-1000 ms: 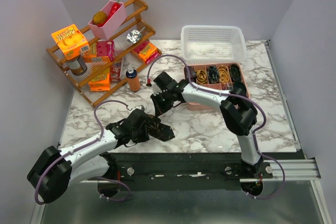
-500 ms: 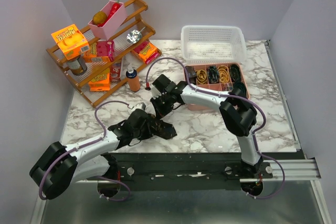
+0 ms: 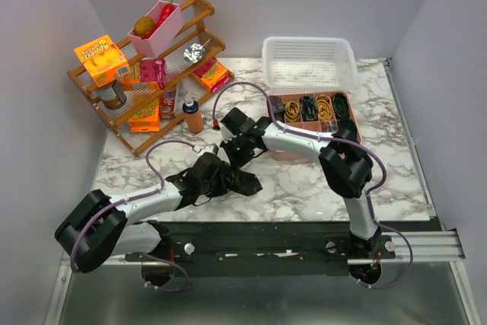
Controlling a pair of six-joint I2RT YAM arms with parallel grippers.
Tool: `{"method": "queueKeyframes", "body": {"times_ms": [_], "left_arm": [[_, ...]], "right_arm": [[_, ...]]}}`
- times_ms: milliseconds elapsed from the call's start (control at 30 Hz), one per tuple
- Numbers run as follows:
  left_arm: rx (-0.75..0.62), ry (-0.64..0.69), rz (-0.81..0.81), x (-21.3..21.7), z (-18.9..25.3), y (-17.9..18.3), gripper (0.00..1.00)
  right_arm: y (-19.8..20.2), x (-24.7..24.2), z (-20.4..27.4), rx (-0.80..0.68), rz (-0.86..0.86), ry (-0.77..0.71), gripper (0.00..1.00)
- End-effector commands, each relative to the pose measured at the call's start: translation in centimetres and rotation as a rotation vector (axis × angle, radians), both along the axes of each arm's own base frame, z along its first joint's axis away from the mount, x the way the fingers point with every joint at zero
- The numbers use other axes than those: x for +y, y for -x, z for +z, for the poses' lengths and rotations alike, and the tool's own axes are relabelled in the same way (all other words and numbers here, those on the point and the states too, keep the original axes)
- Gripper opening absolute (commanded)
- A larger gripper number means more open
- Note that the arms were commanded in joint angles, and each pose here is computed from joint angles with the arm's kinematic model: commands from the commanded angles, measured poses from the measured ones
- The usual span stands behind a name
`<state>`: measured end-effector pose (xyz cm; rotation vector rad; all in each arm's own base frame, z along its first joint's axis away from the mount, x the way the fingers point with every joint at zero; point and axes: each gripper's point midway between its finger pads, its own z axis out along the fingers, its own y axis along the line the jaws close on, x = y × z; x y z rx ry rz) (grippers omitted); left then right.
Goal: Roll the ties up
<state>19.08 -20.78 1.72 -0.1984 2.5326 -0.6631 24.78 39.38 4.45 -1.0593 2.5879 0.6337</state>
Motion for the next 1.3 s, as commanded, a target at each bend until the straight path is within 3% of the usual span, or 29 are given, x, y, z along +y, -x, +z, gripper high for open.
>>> {"method": "queueKeyframes", "body": {"times_ms": [0, 100, 233, 333, 500, 600, 633, 733, 1000, 1267], "left_arm": [[0.087, -0.200, 0.003, 3.7, -3.8, 1.9, 0.00], [0.090, -0.191, 0.005, 4.1, -3.3, 2.5, 0.01], [0.085, -0.179, -0.001, 4.0, -1.3, 2.7, 0.28], [0.108, -0.202, -0.011, 4.4, 0.2, 3.1, 0.39], [0.083, -0.238, 0.039, 5.8, 3.2, 2.7, 0.46], [-0.008, -0.190, 0.079, 6.1, 6.0, 1.2, 0.54], [-0.035, -0.168, 0.085, 6.0, 6.9, 0.7, 0.65], [-0.070, -0.119, 0.090, 6.3, 8.7, -1.0, 0.80], [-0.136, -0.001, 0.124, 6.9, 10.2, -6.5, 0.88], [-0.147, 0.219, 0.065, 5.8, 7.0, -7.6, 0.92]], "right_arm": [[-0.7, -0.6, 1.7, -0.077, -0.045, 0.054, 0.01], [-2.6, -0.9, 3.0, -0.151, -0.096, 0.066, 0.01], [-4.4, -0.7, 5.2, -0.207, -0.147, 0.037, 0.02], [-5.3, -0.7, 6.6, -0.254, -0.175, 0.024, 0.02], [-4.9, -0.7, 7.9, -0.268, -0.162, -0.024, 0.02], [-3.6, -0.6, 8.2, -0.241, -0.114, -0.069, 0.02], [-3.3, -0.5, 8.5, -0.240, -0.105, -0.088, 0.01], [-1.9, -0.4, 7.8, -0.197, -0.066, -0.111, 0.01], [0.4, 0.2, 5.6, -0.108, -0.025, -0.115, 0.01], [1.3, 1.2, 4.7, -0.065, -0.011, -0.137, 0.01]]}}
